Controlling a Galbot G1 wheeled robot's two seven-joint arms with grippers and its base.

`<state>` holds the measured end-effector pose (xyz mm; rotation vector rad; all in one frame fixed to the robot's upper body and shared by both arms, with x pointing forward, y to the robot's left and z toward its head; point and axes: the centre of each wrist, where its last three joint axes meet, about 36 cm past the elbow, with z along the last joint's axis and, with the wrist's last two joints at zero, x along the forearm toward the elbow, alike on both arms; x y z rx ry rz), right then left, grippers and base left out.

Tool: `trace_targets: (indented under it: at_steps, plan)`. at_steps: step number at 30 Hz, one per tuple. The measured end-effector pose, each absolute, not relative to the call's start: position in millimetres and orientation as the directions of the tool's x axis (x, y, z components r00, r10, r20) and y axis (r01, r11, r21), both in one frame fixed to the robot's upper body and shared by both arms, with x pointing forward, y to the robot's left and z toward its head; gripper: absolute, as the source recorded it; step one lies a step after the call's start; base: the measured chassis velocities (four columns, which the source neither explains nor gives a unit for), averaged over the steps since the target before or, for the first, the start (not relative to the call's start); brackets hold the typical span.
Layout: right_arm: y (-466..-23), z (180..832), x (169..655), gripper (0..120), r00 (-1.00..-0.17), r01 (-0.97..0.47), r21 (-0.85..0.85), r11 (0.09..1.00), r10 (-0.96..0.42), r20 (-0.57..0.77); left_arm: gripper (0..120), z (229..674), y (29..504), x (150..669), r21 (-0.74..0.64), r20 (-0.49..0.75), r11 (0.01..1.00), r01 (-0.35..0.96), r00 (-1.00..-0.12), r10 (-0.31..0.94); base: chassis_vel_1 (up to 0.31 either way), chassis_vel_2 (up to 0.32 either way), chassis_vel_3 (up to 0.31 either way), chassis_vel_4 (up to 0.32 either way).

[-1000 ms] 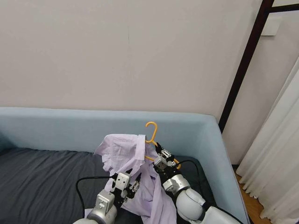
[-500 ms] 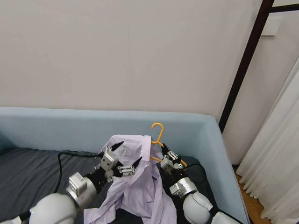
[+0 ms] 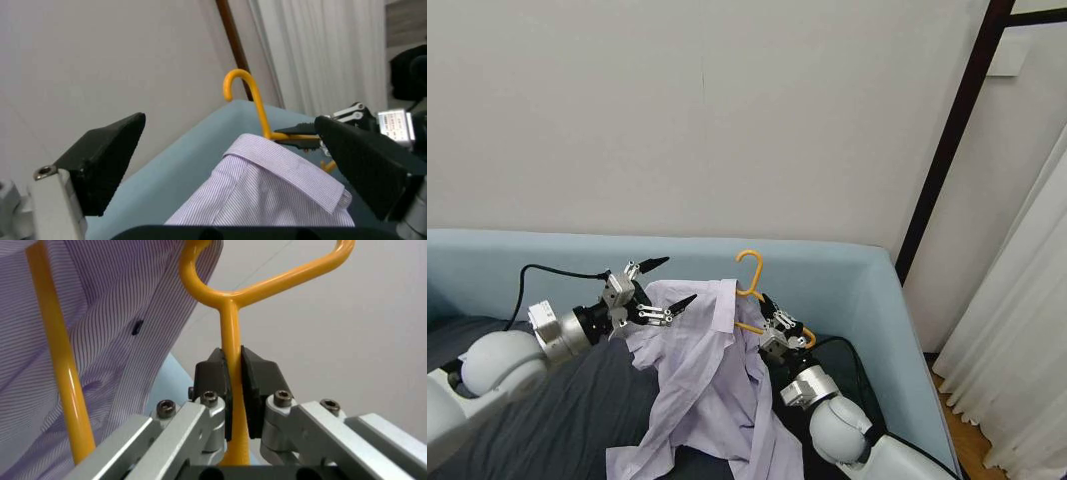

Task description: Pick up the clothes from the sofa and hang them on the clothes hanger.

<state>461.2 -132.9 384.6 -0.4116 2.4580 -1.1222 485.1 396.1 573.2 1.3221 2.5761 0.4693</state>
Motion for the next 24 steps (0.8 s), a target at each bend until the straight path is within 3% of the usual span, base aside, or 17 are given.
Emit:
trace_targets:
  at_steps: [7,17,24]
  plan:
    - [-134.6,382.2,458.7,4,-0.868,-0.09,-0.78,0.619,-0.432,-0.244,98,587.1,406.7,526.7,0.367,0.037,0.472,0.801,-0.52,0.853,0.0,0.0,0.0,0.0]
    - [-143.0,380.3,459.4,4,-0.859,-0.06,-0.794,0.604,-0.437,-0.267,100,615.2,379.4,575.4,0.344,0.186,0.397,0.851,-0.476,0.859,0.0,0.0,0.0,0.0]
    - [-155.2,378.3,458.5,4,-0.85,-0.029,-0.809,0.587,-0.44,-0.288,100,643.7,351.2,602.4,0.235,0.289,0.293,0.927,-0.354,0.889,0.0,0.0,0.0,0.0]
